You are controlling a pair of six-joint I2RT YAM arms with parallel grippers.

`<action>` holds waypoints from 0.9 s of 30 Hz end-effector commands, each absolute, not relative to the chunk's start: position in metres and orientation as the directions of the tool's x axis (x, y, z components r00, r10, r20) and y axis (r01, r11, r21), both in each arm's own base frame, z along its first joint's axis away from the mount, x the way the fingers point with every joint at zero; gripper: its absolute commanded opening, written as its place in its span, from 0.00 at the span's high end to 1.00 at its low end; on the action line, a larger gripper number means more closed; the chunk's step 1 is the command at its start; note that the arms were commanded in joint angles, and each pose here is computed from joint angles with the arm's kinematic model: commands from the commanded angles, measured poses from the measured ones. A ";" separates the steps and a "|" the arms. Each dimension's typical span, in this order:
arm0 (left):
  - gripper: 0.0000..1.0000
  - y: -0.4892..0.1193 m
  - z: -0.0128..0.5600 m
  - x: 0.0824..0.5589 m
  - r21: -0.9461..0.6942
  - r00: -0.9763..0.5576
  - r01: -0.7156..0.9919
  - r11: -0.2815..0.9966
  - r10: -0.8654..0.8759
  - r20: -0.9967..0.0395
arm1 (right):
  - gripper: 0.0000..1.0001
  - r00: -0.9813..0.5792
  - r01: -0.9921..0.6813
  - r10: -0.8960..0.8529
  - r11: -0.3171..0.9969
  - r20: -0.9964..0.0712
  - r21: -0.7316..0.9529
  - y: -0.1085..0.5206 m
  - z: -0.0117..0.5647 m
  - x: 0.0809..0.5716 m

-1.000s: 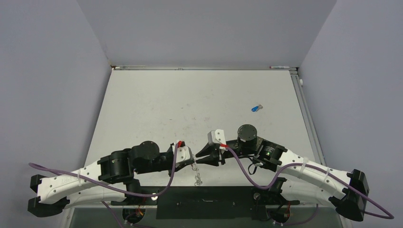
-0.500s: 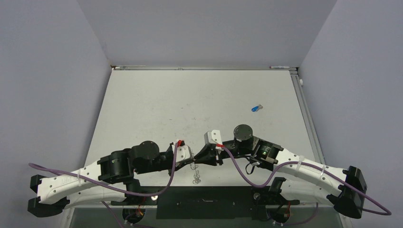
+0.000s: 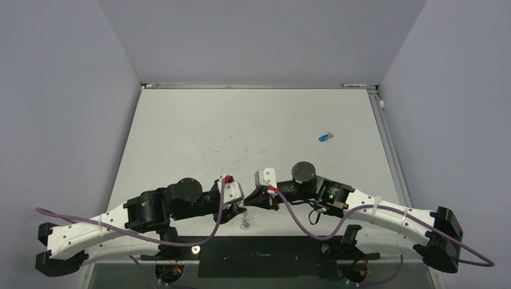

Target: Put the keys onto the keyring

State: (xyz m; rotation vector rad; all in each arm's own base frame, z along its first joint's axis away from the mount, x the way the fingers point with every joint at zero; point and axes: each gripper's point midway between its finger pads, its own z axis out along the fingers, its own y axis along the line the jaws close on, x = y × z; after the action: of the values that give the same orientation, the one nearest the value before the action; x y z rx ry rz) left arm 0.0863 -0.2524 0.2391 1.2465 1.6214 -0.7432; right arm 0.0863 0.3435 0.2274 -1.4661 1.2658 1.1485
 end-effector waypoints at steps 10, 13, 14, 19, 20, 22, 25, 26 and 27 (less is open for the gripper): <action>0.03 -0.248 0.302 0.096 0.023 -0.037 0.918 0.396 0.142 -0.989 | 0.95 0.358 -0.931 -0.011 0.067 -0.934 -0.358 0.340 0.252 0.108; 0.04 -0.240 0.310 0.103 0.024 -0.027 0.897 0.442 0.109 -0.994 | 0.95 0.464 -0.879 -0.015 0.122 -0.886 -0.462 0.335 0.246 0.108; 0.04 -0.237 0.312 0.105 0.024 -0.024 0.890 0.455 0.100 -0.995 | 0.95 0.497 -0.858 -0.013 0.144 -0.868 -0.493 0.333 0.248 0.108; 0.04 -0.228 0.321 0.112 0.017 -0.012 0.869 0.494 0.056 -0.998 | 0.95 0.626 -0.748 -0.048 0.244 -0.778 -0.617 0.329 0.252 0.113; 0.04 -0.227 0.323 0.112 0.016 -0.009 0.866 0.499 0.048 -0.999 | 0.95 0.662 -0.711 -0.058 0.268 -0.747 -0.650 0.328 0.254 0.114; 0.04 -0.224 0.325 0.114 0.014 -0.006 0.860 0.510 0.037 -0.999 | 0.95 0.719 -0.642 -0.076 0.308 -0.691 -0.702 0.326 0.256 0.112; 0.04 -0.221 0.327 0.115 0.011 -0.002 0.854 0.520 0.025 -1.000 | 0.95 0.755 -0.578 -0.118 0.346 -0.646 -0.739 0.325 0.257 0.112; 0.04 -0.221 0.327 0.115 0.011 -0.001 0.854 0.520 0.023 -1.000 | 0.95 0.770 -0.555 -0.128 0.348 -0.625 -0.755 0.326 0.257 0.110; 0.04 -0.220 0.327 0.115 0.010 -0.001 0.853 0.521 0.021 -1.000 | 0.95 0.785 -0.530 -0.141 0.350 -0.603 -0.772 0.326 0.256 0.109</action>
State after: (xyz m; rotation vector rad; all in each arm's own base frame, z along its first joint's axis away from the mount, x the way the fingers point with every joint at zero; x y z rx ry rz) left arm 0.1107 -0.2227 0.3110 0.8829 1.4731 -0.7685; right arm 0.0941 0.3324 0.2091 -1.3753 0.7632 0.4687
